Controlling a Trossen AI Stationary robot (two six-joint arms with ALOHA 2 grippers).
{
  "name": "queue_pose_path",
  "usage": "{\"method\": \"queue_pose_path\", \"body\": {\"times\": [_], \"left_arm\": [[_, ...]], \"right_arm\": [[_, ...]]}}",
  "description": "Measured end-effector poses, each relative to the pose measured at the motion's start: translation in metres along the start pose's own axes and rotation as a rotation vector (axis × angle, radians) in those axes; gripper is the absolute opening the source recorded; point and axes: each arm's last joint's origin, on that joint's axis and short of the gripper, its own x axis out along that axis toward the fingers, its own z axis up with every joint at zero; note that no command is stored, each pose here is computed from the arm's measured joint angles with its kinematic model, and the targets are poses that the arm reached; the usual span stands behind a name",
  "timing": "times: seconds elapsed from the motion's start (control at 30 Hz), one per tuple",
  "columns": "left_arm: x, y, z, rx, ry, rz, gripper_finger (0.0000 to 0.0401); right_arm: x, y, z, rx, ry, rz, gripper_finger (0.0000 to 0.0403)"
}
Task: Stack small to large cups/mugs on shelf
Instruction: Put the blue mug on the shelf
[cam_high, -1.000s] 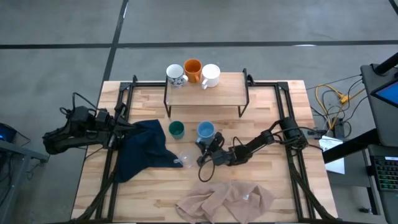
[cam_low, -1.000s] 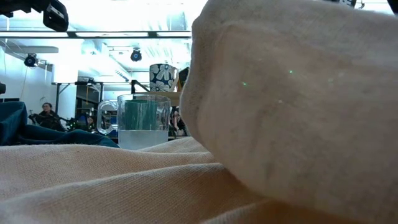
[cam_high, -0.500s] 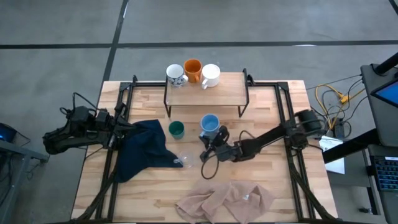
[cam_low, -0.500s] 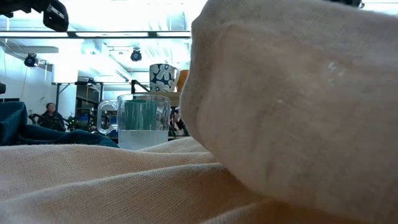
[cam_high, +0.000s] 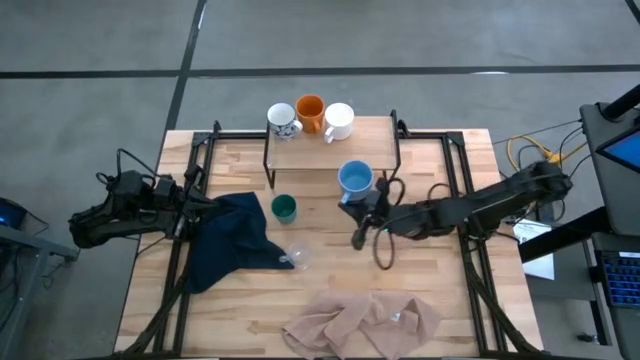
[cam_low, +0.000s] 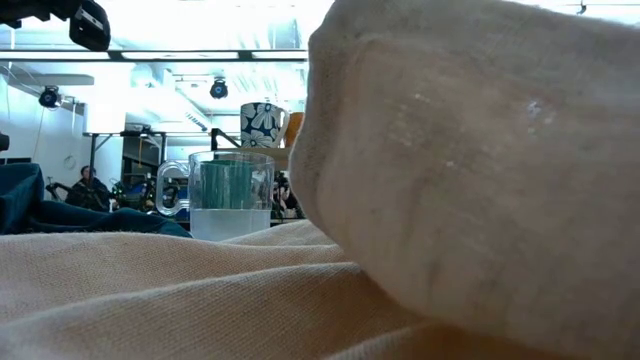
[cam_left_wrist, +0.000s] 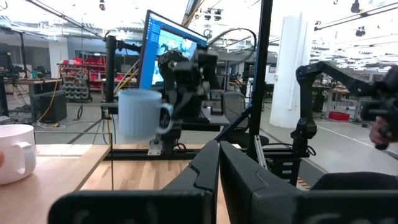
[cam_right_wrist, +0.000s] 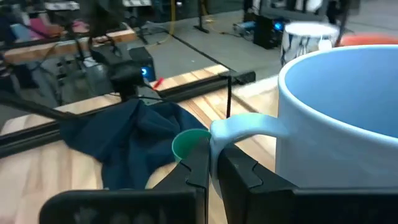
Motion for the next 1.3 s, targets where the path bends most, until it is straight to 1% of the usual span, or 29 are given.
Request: {"method": "queue_pose_path", "body": {"times": [0.2, 0.37, 0.53, 0.73, 1.0, 1.17, 1.3], "left_arm": [[0.0, 0.0, 0.003, 0.013, -0.026, -0.002, 0.0], [0.0, 0.001, 0.005, 0.033, -0.059, 0.04, 0.0], [0.0, 0.002, 0.005, 0.059, -0.06, 0.07, 0.0], [0.0, 0.003, 0.006, 0.072, -0.079, 0.114, 0.0], [0.001, 0.004, 0.004, 0.071, -0.075, 0.145, 0.0], [0.001, 0.005, 0.004, 0.072, -0.076, 0.158, 0.0], [0.001, 0.005, 0.004, 0.072, -0.076, 0.162, 0.0]], "right_arm": [[-0.03, -0.023, 0.024, -0.098, -0.003, 0.053, 0.0013], [-0.038, -0.048, 0.035, -0.135, -0.009, 0.115, 0.0013], [-0.034, -0.072, 0.038, -0.151, -0.004, 0.176, 0.0013], [-0.022, -0.099, 0.038, -0.168, 0.016, 0.255, 0.0013], [-0.01, -0.131, 0.027, -0.134, -0.07, 0.326, 0.0013], [-0.006, -0.147, 0.02, -0.113, -0.058, 0.301, 0.0013], [-0.004, -0.159, 0.021, -0.104, -0.06, 0.29, 0.0013]]}}
